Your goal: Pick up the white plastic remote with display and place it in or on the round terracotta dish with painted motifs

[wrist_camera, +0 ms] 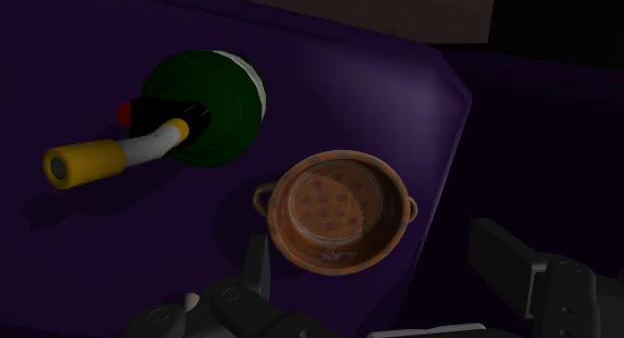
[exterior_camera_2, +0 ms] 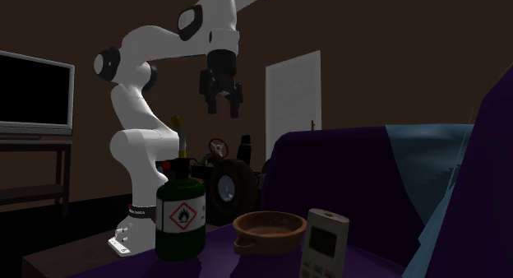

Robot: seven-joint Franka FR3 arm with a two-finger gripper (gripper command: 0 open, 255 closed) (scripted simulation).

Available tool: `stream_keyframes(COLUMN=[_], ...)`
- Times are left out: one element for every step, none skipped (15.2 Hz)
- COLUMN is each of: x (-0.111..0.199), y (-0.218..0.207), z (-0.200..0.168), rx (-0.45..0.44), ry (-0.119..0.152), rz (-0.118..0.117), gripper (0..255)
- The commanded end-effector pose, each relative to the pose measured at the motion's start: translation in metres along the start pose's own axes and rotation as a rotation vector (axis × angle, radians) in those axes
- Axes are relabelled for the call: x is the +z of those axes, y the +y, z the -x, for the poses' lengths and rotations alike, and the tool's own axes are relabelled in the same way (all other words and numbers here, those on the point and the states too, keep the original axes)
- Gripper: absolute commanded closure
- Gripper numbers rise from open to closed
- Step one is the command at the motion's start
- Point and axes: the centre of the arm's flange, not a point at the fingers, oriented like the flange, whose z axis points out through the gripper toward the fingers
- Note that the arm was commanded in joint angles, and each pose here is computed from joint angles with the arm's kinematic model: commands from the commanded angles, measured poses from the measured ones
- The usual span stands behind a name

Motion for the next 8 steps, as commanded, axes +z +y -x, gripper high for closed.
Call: stream_keyframes(x=[0.0, 0.006, 0.012, 0.017, 0.023, 0.029, 0.035, 0.041], y=[0.0, 0.004, 0.009, 0.013, 0.018, 0.022, 0.027, 0.031], z=[0.0, -0.011, -0.022, -0.033, -0.044, -0.055, -0.066, -0.077], rx=[0.0, 0.002, 0.004, 0.006, 0.008, 0.011, 0.013, 0.015], ry=[0.0, -0.003, -0.005, -0.008, -0.011, -0.014, -0.016, -0.019], rz=[0.0, 0.005, 0.011, 0.016, 0.022, 0.027, 0.033, 0.038], gripper=[0, 0, 0, 0, 0, 0, 0, 0])
